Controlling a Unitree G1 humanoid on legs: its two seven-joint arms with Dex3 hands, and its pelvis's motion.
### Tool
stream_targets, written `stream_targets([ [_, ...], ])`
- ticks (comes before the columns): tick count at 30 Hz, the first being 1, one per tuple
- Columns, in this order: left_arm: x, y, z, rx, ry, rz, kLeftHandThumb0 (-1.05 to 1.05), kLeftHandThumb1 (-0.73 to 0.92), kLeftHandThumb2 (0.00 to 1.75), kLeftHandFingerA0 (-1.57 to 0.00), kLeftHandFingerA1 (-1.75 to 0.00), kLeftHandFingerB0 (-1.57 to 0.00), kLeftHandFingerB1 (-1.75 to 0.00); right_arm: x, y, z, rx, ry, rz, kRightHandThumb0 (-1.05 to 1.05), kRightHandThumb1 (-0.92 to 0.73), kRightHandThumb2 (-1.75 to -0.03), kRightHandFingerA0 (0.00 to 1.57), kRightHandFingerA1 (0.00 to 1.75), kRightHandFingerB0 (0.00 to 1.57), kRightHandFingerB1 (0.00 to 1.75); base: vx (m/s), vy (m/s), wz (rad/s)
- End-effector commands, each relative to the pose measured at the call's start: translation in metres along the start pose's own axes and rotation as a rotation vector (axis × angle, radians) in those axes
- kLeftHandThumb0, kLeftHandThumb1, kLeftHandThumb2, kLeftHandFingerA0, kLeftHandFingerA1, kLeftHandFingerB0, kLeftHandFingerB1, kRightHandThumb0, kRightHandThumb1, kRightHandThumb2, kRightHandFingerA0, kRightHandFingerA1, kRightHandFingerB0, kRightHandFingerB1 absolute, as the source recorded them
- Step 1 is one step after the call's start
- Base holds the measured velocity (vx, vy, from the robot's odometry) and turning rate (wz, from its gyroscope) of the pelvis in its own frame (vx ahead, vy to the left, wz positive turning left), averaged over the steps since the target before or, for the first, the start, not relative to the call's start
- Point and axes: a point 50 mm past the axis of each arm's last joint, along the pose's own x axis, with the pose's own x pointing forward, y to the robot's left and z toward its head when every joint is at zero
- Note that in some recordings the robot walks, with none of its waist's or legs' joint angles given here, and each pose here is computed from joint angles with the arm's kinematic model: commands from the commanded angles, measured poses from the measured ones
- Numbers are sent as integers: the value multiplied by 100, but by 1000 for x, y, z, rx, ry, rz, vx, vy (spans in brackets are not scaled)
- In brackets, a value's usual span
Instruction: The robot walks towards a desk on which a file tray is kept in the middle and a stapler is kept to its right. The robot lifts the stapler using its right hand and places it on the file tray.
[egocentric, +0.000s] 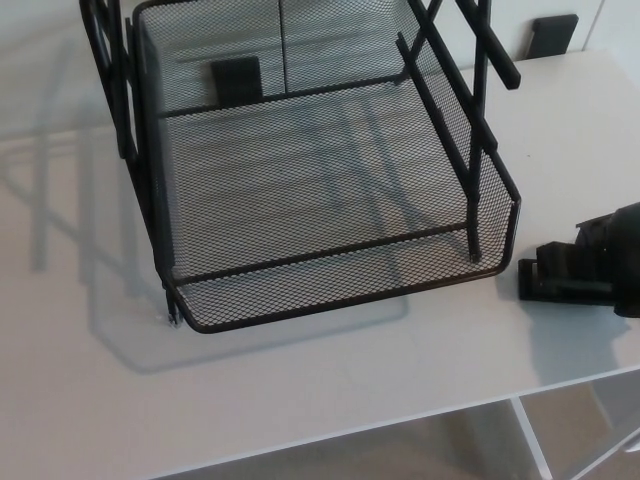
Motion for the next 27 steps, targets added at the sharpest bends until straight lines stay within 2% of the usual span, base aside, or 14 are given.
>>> stream_targets([
  [1, -1, 5, -1, 88, 7, 32, -77, 33, 120, -52, -93, -42, -85, -32, 55, 2, -94, -65, -336, -28, -56, -64, 84, 154, 93, 93, 0, 0, 0],
  [3, -1, 2, -3, 87, 12, 28, -76, 33, 119, -51, -91, -40, -83, -34, 59, 2, -72, -62, -329, -21, -65, -63, 82, 162, 84, 105, 0, 0, 0],
  [5, -1, 1, -4, 79, 10, 24, -75, 34, 119, -47, -89, -39, -82, -37, 65, 4, -58, -53, -359, -20, -62, -60, 82, 165, 85, 105, 0, 0, 0],
  [6, -1, 2, -4, 87, 8, 26, -76, 34, 120, -48, -90, -41, -83, -37, 66, 4, -40, -45, -355, -19, -64, -60, 81, 170, 75, 127, 0, 0, 0],
  [10, -1, 4, -5, 101, 2, 25, -80, 34, 120, -48, -91, -43, -85, -40, 64, -1, 2, -26, -376, -20, -65, -58, 81, 172, 79, 122, 0, 0, 0],
  [13, -2, 5, -6, 63, 11, 23, -79, 33, 121, -45, -91, -38, -84, -40, 45, -15, 55, 15, -428, -16, -66, -60, 82, 175, 73, 148, 0, 0, 0],
  [14, -2, 5, -7, 46, 14, 25, -77, 33, 121, -46, -91, -37, -84, -41, 39, -19, 55, 16, -432, -17, -67, -63, 83, 170, 77, 132, 0, 0, 0],
  [15, -2, 5, -8, 51, 19, 29, -78, 32, 120, -52, -93, -39, -85, -42, 31, -24, 69, 26, -442, -16, -68, -67, 91, 162, 83, 126, 0, 0, 0],
  [17, -2, 4, -10, 83, 16, 29, -80, 32, 121, -56, -95, -41, -86, -44, 12, -35, 104, 45, -494, -19, -68, -68, 91, 162, 79, 123, 0, 0, 0],
  [18, -2, 5, -11, 85, 25, 34, -80, 32, 121, -56, -95, -41, -86, -45, 2, -41, 100, 58, -535, -19, -68, -68, 91, 162, 79, 123, 0, 0, 0],
  [19, -2, 5, -12, 84, 28, 33, -80, 33, 121, -57, -95, -41, -85, -45, -2, -43, 104, 56, -537, -16, -70, -73, 81, 169, 68, 140, 0, 0, 0],
  [22, -3, 5, -13, 96, 33, 30, -79, 34, 120, -49, -92, -39, -84, -49, -27, -56, 102, 82, -557, -17, -71, -79, 77, 171, 63, 144, 0, 0, 0],
  [25, -3, 5, -13, 78, 21, 24, -77, 35, 122, -44, -91, -39, -85, -58, -75, -73, 103, 125, -696, -18, -66, -72, 89, 160, 80, 126, 0, 0, 0],
  [27, -3, 5, -16, 87, 26, 24, -79, 35, 120, -43, -89, -37, -83, -63, -97, -75, 168, 140, -787, -16, -66, -76, 91, 161, 77, 133, 0, 0, 0],
])
